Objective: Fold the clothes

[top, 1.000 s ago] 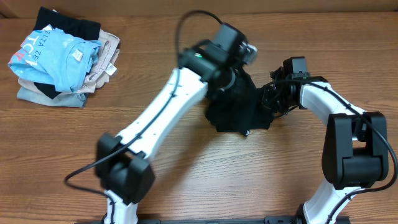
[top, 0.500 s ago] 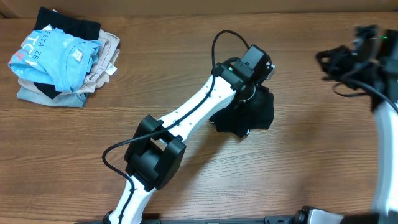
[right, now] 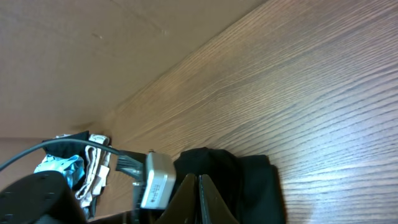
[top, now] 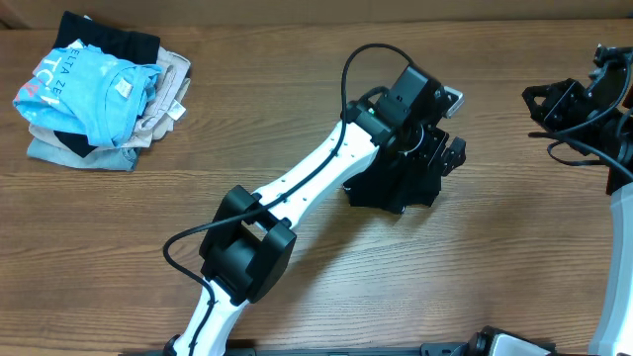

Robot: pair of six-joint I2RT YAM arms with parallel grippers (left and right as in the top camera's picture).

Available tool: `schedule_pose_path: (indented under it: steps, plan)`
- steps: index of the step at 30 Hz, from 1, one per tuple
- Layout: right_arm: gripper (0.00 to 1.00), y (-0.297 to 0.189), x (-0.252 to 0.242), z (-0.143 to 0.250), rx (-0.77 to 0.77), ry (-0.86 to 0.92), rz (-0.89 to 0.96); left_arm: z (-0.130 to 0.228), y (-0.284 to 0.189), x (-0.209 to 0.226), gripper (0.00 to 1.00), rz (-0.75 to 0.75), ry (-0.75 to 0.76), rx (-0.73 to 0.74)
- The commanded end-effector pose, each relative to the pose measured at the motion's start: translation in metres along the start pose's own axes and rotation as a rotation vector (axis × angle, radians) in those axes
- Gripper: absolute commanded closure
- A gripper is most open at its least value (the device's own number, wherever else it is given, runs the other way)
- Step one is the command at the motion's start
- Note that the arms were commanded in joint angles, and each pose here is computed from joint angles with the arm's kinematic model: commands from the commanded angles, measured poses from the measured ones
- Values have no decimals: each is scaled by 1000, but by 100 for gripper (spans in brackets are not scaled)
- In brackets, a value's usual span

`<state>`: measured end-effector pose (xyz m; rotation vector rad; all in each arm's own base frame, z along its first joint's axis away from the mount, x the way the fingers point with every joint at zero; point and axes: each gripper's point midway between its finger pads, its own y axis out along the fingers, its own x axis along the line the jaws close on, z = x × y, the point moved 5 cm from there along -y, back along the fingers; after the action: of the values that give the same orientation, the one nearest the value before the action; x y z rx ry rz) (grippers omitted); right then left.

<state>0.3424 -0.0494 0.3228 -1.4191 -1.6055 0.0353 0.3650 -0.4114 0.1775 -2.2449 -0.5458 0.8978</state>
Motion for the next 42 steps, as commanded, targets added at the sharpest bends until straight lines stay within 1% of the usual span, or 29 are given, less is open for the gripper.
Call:
schedule_pose_path:
  steps: [1,5,7,10,12,15,17,20,22,24,25,28,29,30,33,36,37,39,41,42]
  plan:
    - [96,0,-2,0,-1,-5,5,-55,-63,4,0,1,11,-149]
    - [96,3,-1,4,15,-51,15,-88,-140,30,0,-63,-41,-254]
    - [96,7,1,6,23,-61,20,-96,-176,45,0,-97,-74,-297]
    - [96,16,5,10,42,-79,38,-100,-213,61,0,-112,-108,-335]
    - [96,26,9,15,64,-95,37,-99,-225,67,0,-84,-120,-340]
    - [96,44,20,24,109,-122,15,-94,-228,71,0,-66,-131,-319]
    - [96,60,27,33,151,-140,4,-90,-228,75,0,-89,-129,-304]
    - [94,90,39,49,202,-181,11,-86,-231,87,0,-172,-152,-297]
    - [87,109,47,58,210,-201,42,-83,-235,99,0,-230,-176,-293]
    - [70,131,58,70,203,-240,82,-77,-240,110,0,-275,-207,-280]
    - [54,141,64,76,198,-258,99,-73,-244,117,0,-296,-227,-270]
    - [32,169,80,91,192,-320,139,-58,-259,142,0,-364,-300,-242]
    - [27,181,84,97,195,-343,156,-53,-265,151,0,-391,-325,-234]
    - [25,189,87,101,200,-358,168,-49,-270,159,0,-415,-345,-229]
    - [25,215,90,116,228,-393,206,-33,-289,184,0,-478,-416,-213]
    - [28,238,83,128,256,-409,252,-19,-305,201,0,-504,-479,-197]
    - [30,244,78,132,269,-409,264,-14,-310,206,0,-512,-495,-190]
    - [38,253,69,139,295,-408,282,-5,-319,215,0,-526,-513,-177]
    - [47,259,63,144,314,-407,294,2,-327,223,0,-541,-538,-175]
    - [49,262,62,146,317,-406,297,3,-329,224,0,-543,-539,-174]
